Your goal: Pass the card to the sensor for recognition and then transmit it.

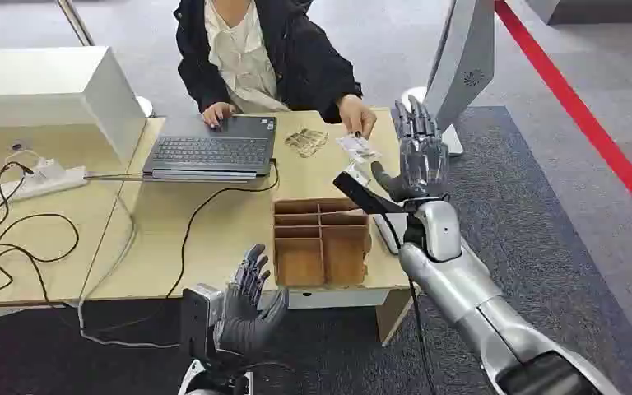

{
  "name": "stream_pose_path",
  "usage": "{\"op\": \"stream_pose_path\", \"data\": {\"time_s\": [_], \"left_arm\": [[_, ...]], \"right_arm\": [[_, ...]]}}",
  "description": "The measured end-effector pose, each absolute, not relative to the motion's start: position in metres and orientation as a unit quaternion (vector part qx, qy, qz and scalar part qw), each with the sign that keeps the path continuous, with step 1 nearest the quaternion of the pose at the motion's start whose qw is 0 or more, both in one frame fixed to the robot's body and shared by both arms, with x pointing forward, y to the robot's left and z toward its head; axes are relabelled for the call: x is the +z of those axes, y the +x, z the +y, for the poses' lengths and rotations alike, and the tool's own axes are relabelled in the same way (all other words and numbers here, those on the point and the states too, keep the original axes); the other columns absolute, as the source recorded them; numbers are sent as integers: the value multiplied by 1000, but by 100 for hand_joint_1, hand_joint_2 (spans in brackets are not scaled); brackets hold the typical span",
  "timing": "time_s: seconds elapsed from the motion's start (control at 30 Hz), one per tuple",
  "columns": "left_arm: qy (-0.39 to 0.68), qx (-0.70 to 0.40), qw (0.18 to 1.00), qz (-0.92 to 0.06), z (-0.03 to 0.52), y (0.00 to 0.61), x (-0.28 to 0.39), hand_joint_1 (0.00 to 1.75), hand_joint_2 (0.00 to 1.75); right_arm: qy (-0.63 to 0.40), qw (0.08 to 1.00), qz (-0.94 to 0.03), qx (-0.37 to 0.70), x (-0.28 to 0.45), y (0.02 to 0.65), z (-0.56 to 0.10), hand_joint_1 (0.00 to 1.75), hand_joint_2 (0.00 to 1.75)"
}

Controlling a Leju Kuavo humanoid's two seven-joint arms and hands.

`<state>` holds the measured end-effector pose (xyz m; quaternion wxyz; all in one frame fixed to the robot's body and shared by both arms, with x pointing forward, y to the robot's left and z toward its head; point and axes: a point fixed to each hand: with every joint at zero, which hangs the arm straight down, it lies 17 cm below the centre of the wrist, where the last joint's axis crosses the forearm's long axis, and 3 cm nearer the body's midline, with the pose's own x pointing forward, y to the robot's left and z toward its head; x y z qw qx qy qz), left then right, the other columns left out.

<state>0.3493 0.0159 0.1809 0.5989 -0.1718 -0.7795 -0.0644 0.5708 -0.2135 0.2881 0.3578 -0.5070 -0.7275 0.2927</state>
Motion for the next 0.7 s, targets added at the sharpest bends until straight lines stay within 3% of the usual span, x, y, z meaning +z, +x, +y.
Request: {"op": "stream_pose_path", "data": {"time_s": [0.7], "left_arm": [[-157, -56, 597, -785, 21, 351, 180, 0, 175]], "right_arm": [[-497, 380, -708, 329, 257, 593, -211, 3, 175]]}}
